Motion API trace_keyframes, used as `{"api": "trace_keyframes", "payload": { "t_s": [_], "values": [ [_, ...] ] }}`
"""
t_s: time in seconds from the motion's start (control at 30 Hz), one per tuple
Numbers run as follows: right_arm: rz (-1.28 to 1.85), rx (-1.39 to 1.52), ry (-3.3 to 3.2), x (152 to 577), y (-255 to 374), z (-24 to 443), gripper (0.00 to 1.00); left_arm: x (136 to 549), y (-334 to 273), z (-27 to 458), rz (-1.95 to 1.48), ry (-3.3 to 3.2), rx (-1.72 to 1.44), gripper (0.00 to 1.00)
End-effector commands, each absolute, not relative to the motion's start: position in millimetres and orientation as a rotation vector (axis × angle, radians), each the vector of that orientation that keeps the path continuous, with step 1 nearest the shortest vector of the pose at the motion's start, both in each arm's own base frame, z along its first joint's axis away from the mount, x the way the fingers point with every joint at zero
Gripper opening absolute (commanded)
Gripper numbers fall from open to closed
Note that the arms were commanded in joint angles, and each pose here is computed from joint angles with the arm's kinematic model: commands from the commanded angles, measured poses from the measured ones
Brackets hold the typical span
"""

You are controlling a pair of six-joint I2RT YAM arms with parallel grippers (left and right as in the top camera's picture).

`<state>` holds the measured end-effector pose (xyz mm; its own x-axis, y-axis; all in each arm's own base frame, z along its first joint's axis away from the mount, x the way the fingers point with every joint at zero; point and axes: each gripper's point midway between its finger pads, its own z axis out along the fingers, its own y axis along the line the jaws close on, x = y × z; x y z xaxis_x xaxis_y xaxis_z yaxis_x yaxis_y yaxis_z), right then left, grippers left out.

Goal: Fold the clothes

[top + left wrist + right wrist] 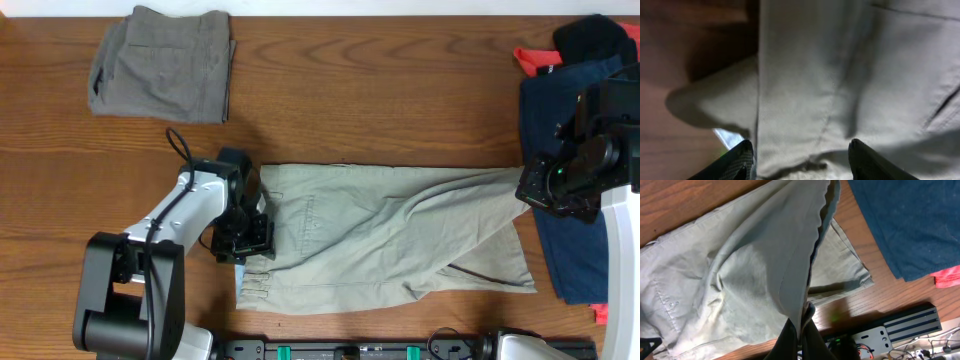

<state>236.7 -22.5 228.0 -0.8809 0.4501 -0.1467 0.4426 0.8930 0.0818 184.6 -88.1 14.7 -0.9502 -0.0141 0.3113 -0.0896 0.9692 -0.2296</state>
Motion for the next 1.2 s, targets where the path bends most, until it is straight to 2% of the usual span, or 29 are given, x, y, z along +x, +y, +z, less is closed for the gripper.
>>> {"api": "trace_keyframes", "payload": {
  "t_s": [0.0, 0.33, 0.4, 0.5, 0.6, 0.63, 0.67, 0.93, 1.17],
  "values": [
    [0.051, 0.671, 2.892, 235.1, -25.4, 229.2, 0.01, 186.1, -83.4, 9.9, 0.303, -2.818, 0.109, 0.62],
    [0.052, 0.665, 2.888, 236.3, -25.5, 229.4, 0.01, 185.0, -89.9, 8.7, 0.353, -2.801, 0.117, 0.62],
    [0.052, 0.665, 2.889, 236.4, -25.5, 229.3, 0.01, 185.3, -90.1, 6.9, 0.356, -2.806, 0.115, 0.59],
    [0.052, 0.664, 2.889, 236.2, -25.4, 229.4, 0.01, 185.4, -91.5, 3.8, 0.372, -2.812, 0.116, 0.48],
    [0.052, 0.665, 2.889, 236.3, -25.4, 229.3, 0.01, 185.2, -91.7, 3.4, 0.375, -2.813, 0.11, 0.22],
    [0.052, 0.665, 2.889, 236.3, -25.4, 229.3, 0.01, 185.2, -91.7, 3.4, 0.375, -2.813, 0.11, 0.1],
    [0.052, 0.665, 2.889, 236.3, -25.4, 229.3, 0.01, 185.2, -91.7, 3.4, 0.375, -2.813, 0.111, 0.06],
    [0.051, 0.665, 2.887, 236.8, -25.6, 229.4, 0.01, 185.5, -91.8, 14.8, 0.376, -2.816, 0.111, 0.06],
    [0.052, 0.677, 2.885, 236.5, -25.6, 229.4, 0.01, 179.5, -90.7, 59.9, 0.401, -2.875, 0.141, 0.06]
  ]
}}
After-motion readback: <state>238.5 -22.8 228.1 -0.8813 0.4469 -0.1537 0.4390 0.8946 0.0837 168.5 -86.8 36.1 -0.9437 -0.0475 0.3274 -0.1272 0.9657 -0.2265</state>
